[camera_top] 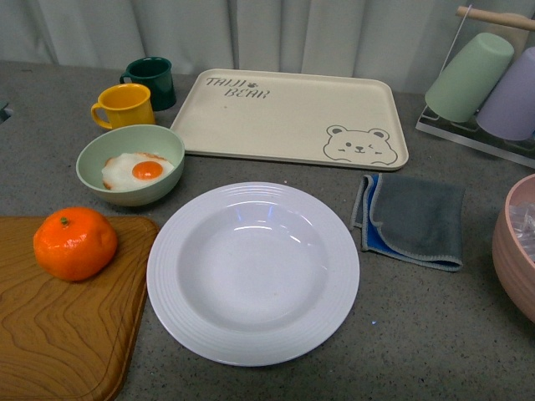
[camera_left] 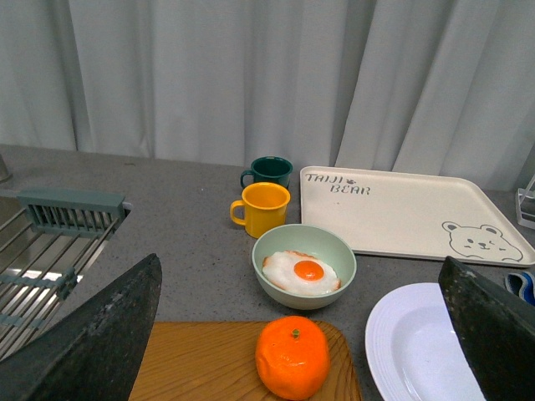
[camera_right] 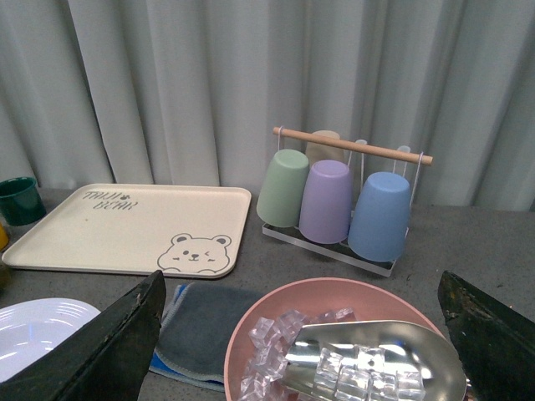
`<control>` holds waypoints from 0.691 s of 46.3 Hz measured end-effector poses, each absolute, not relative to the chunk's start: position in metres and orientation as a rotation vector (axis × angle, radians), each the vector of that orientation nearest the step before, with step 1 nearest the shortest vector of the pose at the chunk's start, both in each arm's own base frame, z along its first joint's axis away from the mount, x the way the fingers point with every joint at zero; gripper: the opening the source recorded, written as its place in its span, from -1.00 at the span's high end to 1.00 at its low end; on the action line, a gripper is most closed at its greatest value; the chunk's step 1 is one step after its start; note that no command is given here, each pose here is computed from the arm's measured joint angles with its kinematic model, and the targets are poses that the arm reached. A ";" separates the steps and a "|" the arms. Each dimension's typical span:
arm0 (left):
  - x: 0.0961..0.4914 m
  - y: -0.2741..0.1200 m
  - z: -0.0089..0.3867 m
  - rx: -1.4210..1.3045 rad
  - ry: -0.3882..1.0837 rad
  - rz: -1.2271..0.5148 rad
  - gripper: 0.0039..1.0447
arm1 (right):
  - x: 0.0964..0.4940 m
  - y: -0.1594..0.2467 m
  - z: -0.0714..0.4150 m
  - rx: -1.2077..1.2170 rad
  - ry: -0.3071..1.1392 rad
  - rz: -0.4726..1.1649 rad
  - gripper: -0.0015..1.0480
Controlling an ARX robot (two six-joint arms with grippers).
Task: Place orange and plate with both arms
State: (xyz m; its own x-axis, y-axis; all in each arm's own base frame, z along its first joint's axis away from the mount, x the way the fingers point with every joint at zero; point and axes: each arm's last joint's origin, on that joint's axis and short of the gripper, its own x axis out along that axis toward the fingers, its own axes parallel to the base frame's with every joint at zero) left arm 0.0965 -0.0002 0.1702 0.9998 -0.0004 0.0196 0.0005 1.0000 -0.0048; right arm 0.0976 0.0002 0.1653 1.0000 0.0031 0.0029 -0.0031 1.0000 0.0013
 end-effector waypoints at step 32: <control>0.096 0.000 0.170 -0.005 -0.020 0.000 -0.88 | 0.098 0.000 0.165 0.001 -0.003 0.003 -0.82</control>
